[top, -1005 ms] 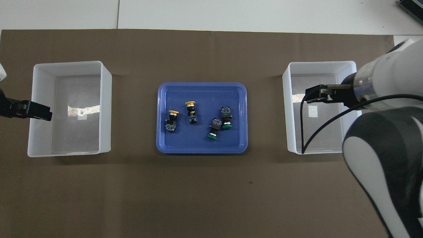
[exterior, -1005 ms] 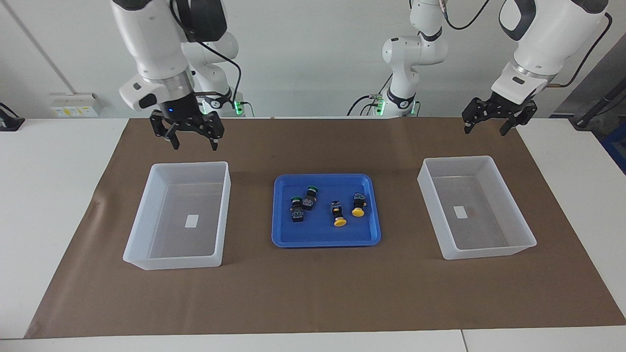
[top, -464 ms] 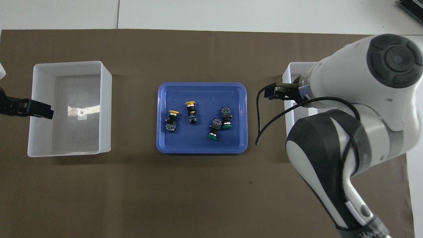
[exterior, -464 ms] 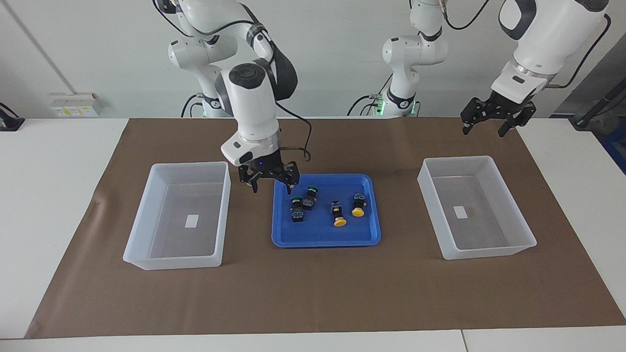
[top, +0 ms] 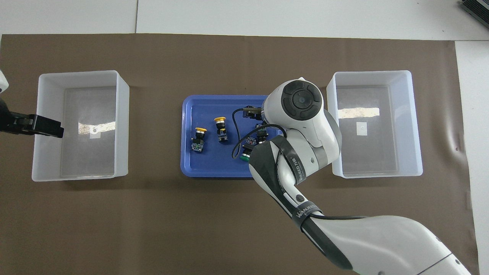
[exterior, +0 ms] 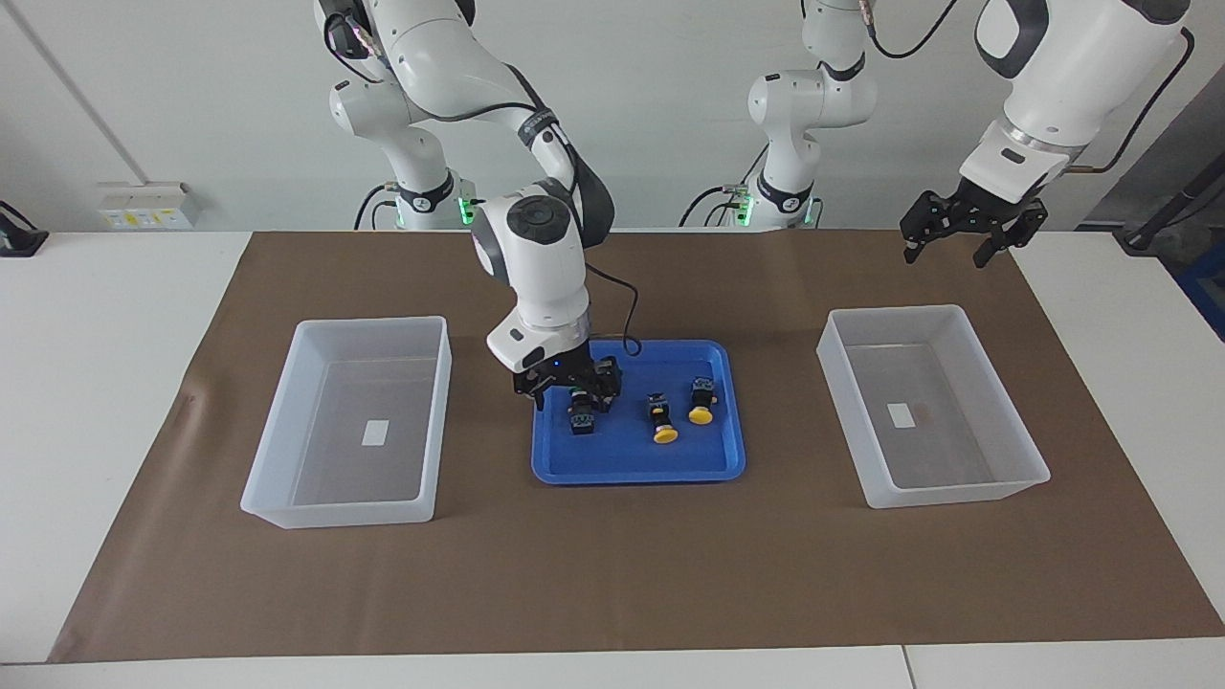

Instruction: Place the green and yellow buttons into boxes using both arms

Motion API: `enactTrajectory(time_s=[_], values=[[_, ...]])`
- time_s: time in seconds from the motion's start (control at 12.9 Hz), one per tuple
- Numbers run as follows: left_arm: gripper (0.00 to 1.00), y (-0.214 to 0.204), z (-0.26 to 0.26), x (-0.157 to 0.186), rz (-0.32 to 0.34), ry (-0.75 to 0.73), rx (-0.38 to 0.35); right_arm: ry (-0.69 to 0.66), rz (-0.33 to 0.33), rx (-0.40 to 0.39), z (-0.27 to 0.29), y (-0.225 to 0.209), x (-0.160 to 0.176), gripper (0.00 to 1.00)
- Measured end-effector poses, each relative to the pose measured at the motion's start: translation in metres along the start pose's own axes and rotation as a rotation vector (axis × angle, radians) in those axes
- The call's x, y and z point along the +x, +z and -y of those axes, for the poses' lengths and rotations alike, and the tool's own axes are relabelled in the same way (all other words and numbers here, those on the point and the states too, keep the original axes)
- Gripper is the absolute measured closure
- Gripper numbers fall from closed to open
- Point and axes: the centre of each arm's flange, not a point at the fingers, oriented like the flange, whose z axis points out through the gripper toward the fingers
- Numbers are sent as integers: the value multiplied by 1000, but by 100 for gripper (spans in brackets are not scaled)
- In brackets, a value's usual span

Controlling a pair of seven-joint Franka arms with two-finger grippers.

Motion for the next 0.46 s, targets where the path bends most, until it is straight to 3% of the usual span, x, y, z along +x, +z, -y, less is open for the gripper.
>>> enactTrajectory(time_s=[0.23,0.46], values=[[0,11,-25,5,-27,45,1,-12,7,-41,9,36,-11,0],[0,49,-72,9,-59,82,1,-14,11,-45,5,50,-16,3]])
